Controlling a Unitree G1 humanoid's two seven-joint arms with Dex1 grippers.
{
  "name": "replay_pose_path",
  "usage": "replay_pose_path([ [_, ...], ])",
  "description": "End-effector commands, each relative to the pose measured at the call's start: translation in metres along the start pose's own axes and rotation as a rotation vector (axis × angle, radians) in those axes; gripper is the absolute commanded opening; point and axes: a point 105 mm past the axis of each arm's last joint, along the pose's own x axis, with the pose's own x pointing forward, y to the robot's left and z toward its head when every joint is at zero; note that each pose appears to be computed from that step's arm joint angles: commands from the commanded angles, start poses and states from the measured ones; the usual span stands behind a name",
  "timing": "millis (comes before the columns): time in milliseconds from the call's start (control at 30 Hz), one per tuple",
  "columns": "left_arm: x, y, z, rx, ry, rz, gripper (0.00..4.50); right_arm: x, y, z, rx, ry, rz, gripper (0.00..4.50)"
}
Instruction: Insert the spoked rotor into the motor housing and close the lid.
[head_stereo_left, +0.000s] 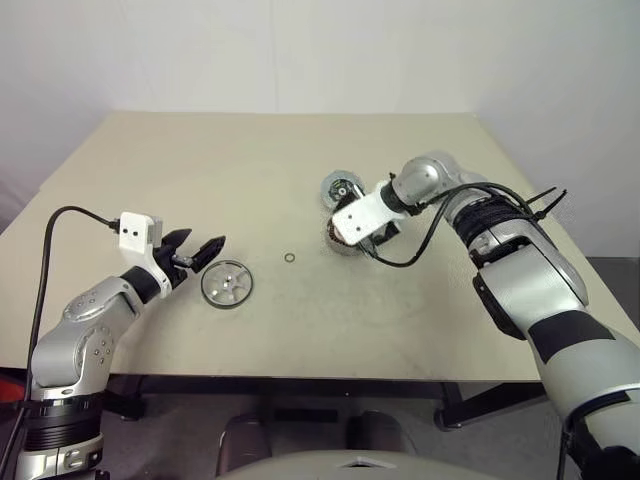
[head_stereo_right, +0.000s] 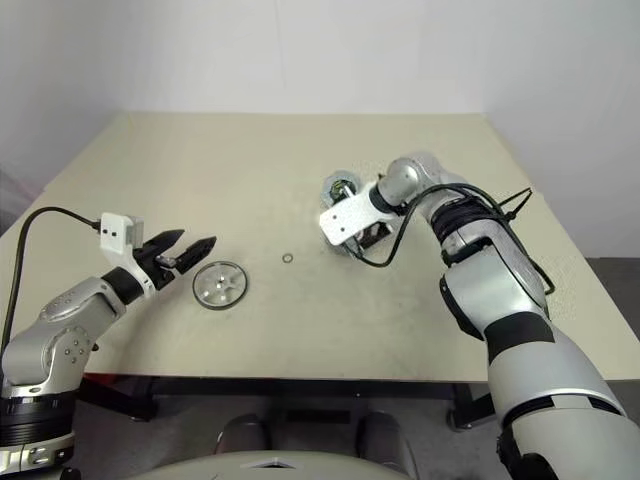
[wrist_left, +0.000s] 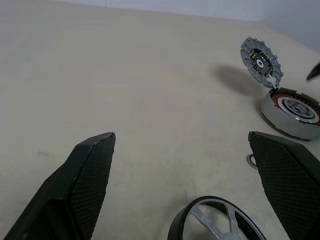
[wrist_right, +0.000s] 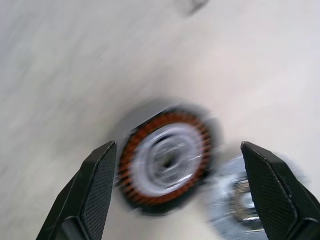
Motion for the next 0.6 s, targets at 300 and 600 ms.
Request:
replay_pose_path([
  [300, 0.002, -0.013, 0.018, 0.001, -0.044, -0.083, 4.5, 0.045, -0.01, 0.055, 0.725, -0.437, -0.265, 4.47],
  [600, 0.002, -0.011, 0.022, 0.021, -0.033, -0.089, 4.5, 0.079, 0.015, 0.045, 0.906, -0.38, -0.223, 4.47],
])
